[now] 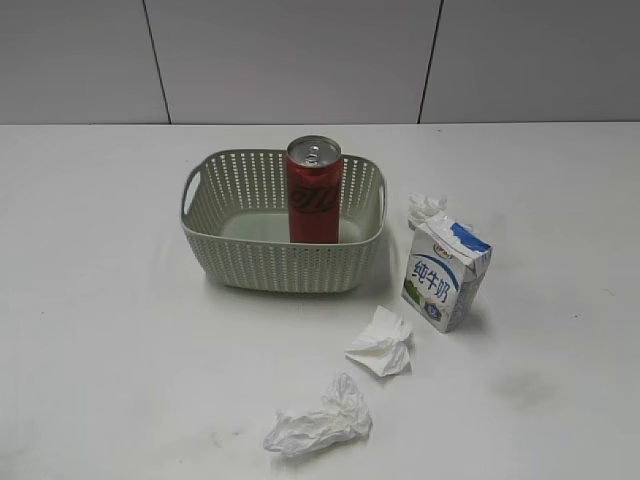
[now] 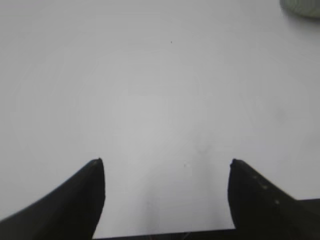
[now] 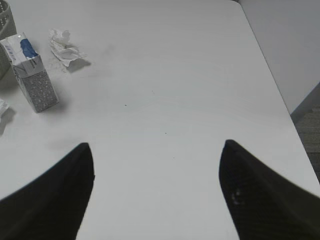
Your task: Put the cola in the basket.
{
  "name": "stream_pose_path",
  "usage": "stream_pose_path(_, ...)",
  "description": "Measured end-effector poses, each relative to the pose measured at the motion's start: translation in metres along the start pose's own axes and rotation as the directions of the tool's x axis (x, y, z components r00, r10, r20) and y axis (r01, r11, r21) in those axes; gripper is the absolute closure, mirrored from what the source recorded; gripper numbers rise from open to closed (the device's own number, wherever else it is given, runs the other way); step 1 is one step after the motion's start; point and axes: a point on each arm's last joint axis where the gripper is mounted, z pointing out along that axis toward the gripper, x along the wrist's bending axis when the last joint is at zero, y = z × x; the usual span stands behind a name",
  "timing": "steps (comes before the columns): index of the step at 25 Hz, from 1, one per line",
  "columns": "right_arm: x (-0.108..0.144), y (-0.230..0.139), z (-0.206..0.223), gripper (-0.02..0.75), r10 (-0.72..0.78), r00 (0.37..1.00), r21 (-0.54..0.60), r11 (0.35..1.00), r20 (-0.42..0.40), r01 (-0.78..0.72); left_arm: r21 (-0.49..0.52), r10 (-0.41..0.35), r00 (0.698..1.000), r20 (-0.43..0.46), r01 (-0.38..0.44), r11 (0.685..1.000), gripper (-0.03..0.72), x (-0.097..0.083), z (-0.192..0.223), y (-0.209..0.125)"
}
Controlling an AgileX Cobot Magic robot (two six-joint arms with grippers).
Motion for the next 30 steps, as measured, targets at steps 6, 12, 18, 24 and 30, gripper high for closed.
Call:
stream_pose_path(6,0.000,0.000,0.000,0.148,0.000,1.000,0.000,1.000,0.000,0.000,-0.128,0.010,1.000,0.002,-0.009,0.992,0.106,-0.001,-0.018,-0.011)
stream_pose_path(12,0.000,0.000,0.000,0.147,0.000,1.000,0.000,1.000,0.000,0.000,-0.242,0.019,1.000,0.003,-0.017,0.970,0.129,-0.002,-0.033,-0.022)
stream_pose_path(18,0.000,0.000,0.000,0.147,0.000,1.000,0.000,1.000,0.000,0.000,-0.353,0.028,1.000,0.003,-0.025,0.935,0.152,-0.003,-0.046,-0.035)
stream_pose_path(24,0.000,0.000,0.000,0.147,0.000,1.000,0.000,1.000,0.000,0.000,-0.418,0.034,0.999,0.003,-0.029,0.908,0.156,-0.003,-0.054,-0.044)
stream_pose_path(30,0.000,0.000,0.000,0.147,0.000,1.000,0.000,1.000,0.000,0.000,-0.430,0.035,0.999,0.003,-0.030,0.902,0.156,-0.003,-0.055,-0.046)
